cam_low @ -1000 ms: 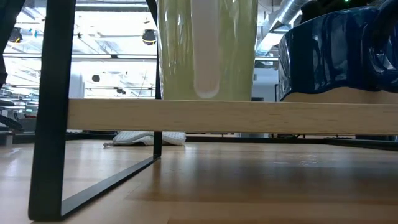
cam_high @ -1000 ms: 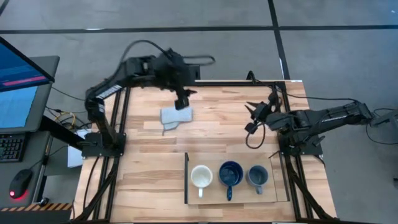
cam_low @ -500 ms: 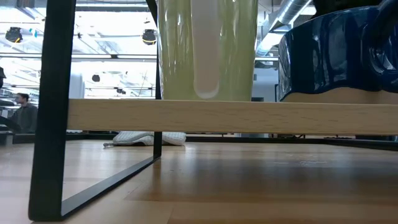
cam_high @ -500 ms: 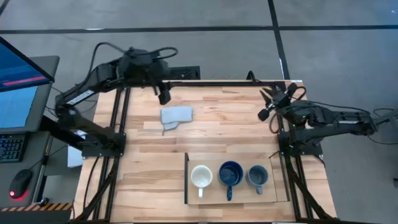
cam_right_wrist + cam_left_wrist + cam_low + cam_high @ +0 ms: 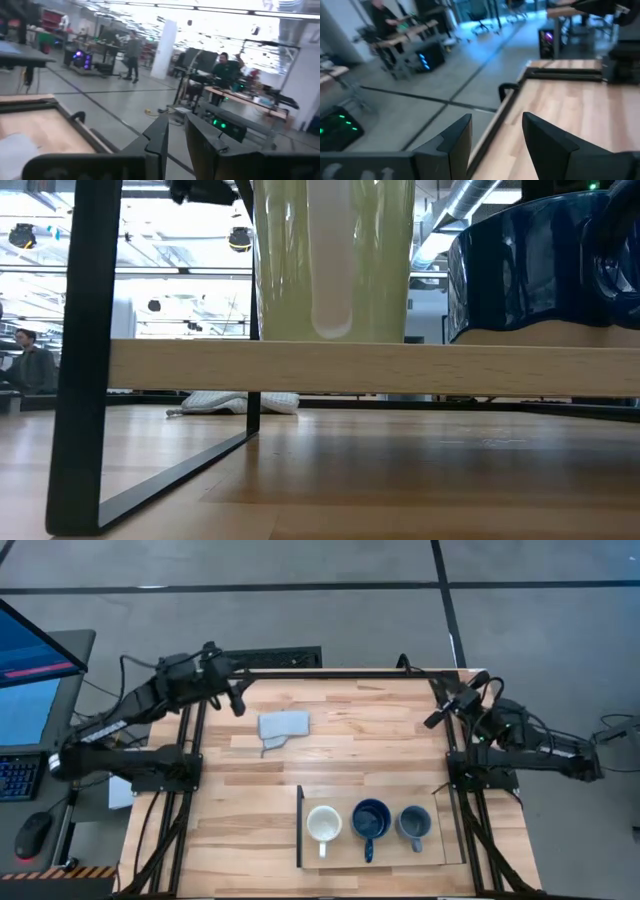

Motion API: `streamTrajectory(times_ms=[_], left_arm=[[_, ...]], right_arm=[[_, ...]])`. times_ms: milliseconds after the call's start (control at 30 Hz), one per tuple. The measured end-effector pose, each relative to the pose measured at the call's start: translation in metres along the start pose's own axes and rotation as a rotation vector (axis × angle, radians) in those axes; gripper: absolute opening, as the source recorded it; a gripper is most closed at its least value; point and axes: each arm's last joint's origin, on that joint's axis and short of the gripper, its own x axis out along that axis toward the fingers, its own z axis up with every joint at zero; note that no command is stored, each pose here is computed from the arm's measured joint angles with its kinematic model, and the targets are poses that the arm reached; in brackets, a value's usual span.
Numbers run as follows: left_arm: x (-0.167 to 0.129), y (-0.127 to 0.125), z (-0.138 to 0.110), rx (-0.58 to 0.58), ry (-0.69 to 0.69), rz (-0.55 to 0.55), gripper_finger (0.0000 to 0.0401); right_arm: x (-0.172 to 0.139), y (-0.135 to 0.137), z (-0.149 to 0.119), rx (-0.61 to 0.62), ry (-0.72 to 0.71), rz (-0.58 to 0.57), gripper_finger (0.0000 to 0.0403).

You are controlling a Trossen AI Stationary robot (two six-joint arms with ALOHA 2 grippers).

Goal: Stack small to large cups/mugs on shelf
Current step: Return to Home Position

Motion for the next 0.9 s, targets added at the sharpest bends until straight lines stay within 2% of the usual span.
streamTrajectory(times_ms=[300,400,500,667,800,900], left_arm=[[-0.026,0.004,-0.065,-0.045,-0.123,0.145,0.0167],[-0.035,0.002,-0.082,-0.060,-0.146,0.167,0.0167],[-0.044,-0.001,-0.095,-0.076,-0.169,0.174,0.0167],[-0.058,-0.006,-0.112,-0.112,-0.222,0.184,0.0167],[-0.058,-0.012,-0.127,-0.139,-0.227,0.110,0.0167],[-0.055,-0.015,-0.138,-0.151,-0.203,0.109,0.0167]], right_arm=[[0.002,-0.011,-0.003,0.010,0.018,-0.093,0.0086],[0.003,-0.011,-0.004,0.008,0.009,-0.051,0.0086],[0.004,-0.011,-0.006,0.016,0.009,-0.023,0.0086],[0.005,-0.014,-0.010,-0.003,0.050,-0.055,0.0086],[0.005,-0.017,-0.011,-0.006,0.049,-0.058,0.0086],[0.004,-0.019,-0.012,-0.008,0.042,-0.040,0.0086]])
